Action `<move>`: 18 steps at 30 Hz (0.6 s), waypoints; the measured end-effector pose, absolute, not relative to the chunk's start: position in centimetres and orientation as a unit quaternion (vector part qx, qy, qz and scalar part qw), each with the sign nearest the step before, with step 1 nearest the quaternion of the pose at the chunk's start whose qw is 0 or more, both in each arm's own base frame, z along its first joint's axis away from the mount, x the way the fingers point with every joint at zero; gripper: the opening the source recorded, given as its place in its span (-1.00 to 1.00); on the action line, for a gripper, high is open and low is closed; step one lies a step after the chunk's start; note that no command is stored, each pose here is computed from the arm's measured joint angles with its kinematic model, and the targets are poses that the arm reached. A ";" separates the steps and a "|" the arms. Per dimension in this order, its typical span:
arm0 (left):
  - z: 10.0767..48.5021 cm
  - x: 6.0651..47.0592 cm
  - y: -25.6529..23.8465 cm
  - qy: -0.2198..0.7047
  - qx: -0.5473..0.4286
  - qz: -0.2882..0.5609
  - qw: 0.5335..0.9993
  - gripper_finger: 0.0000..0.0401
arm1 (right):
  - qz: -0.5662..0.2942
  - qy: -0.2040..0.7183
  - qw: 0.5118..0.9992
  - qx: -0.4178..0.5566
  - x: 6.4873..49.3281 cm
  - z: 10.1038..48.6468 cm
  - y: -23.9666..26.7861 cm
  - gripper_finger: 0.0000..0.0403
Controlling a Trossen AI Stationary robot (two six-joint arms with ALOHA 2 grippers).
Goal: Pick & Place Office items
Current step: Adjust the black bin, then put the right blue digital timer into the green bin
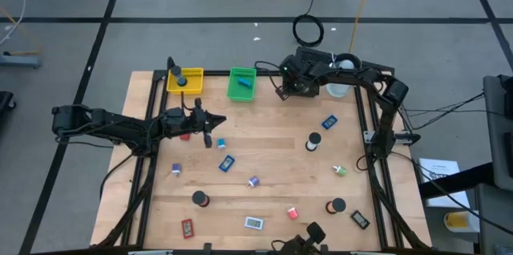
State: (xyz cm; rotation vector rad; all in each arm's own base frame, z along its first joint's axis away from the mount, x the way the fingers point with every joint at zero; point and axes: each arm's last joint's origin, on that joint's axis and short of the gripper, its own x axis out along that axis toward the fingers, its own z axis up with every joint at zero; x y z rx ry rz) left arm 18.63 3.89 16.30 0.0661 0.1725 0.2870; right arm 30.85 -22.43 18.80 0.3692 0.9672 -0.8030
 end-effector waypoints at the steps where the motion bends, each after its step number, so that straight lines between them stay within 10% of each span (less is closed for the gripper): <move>1: 16.3 18.6 3.9 0.086 0.033 0.143 0.985 -0.84 | -0.377 0.446 0.795 0.161 30.8 19.4 -22.2 -0.95; 18: 16.3 18.6 3.9 0.086 0.033 0.143 0.985 -0.84 | -0.274 0.288 0.915 0.065 26.9 24.1 -7.6 -1.00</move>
